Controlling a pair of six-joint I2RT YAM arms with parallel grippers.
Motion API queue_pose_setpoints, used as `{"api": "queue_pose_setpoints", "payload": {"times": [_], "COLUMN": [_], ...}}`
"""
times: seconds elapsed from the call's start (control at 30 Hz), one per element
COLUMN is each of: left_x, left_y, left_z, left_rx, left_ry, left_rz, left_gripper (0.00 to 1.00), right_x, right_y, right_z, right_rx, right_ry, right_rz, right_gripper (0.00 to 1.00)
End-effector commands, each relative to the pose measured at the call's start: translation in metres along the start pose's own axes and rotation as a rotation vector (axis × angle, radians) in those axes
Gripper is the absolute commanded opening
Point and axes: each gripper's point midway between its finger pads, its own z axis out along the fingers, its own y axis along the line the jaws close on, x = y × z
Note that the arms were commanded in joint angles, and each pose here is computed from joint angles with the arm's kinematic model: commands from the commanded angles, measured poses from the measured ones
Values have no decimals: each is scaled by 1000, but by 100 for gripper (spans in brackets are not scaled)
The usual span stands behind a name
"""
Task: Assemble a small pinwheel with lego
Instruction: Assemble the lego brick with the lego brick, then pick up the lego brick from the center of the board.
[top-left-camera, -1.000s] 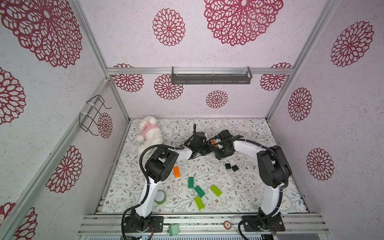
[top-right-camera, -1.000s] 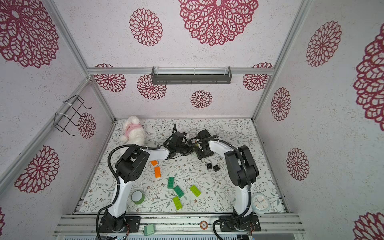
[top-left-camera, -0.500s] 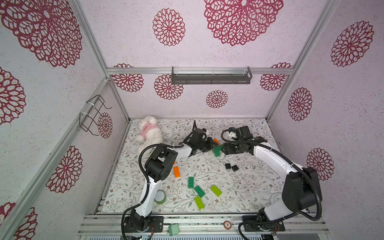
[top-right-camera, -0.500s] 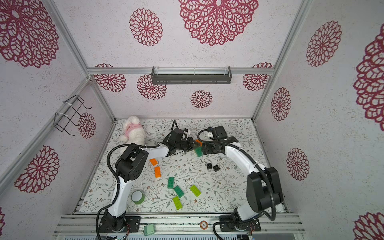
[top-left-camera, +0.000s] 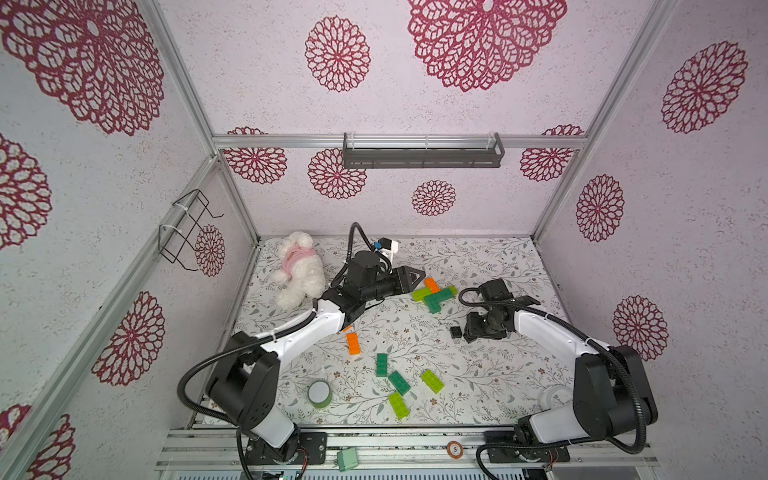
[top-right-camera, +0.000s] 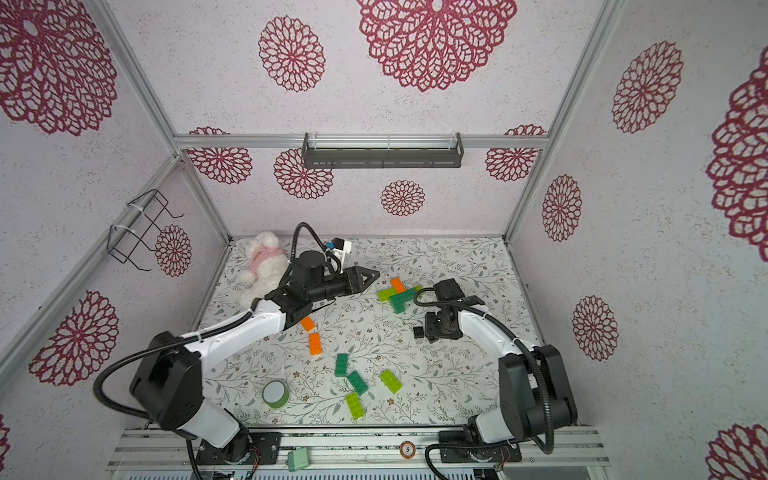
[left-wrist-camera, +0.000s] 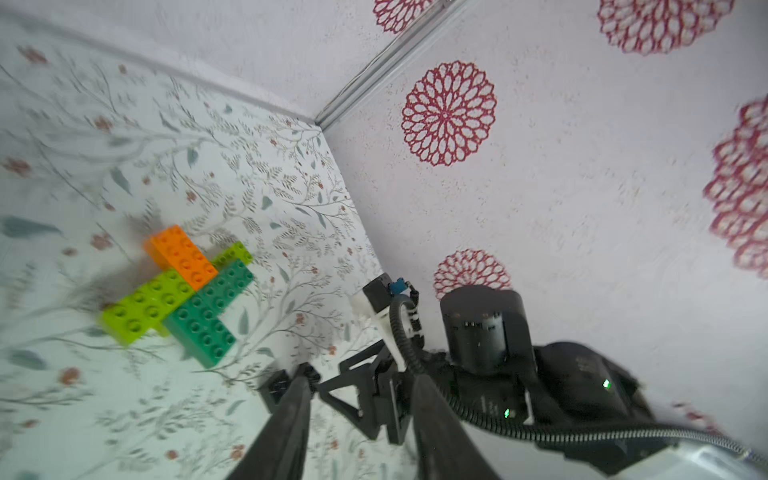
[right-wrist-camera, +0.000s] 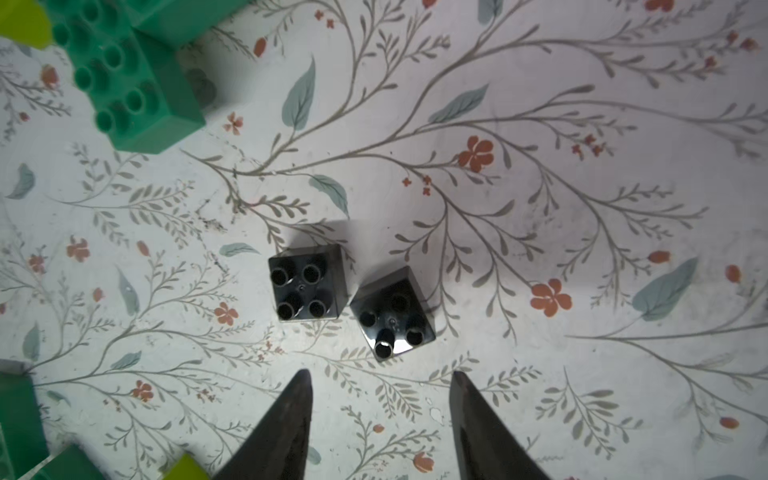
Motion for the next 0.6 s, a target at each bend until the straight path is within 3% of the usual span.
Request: {"api": "queue_pose_setpoints", "payload": {"times": [0.0,0.17,0.4,0.57], "left_x": [20,17,15,14], "left_y": [42,44,63,72], "left_z": [-18,-31,-36,-39], "left_rx": [-173,-170,-182,-182], "left_ry": [24,8,-5,-13], "left_rz": [95,106,28,-8], "left_gripper": [69,82,83,83], "right_x": [0,0,-8,-9], "right_y": [-8,-8,-4,-4], "right_z": [8,24,33,35], "right_rx": [66,71,65,87], "right_ry": [9,43,39,44], "right_rz": [-37,-80,-112,-126], "right_gripper": [54,51,43,46]}}
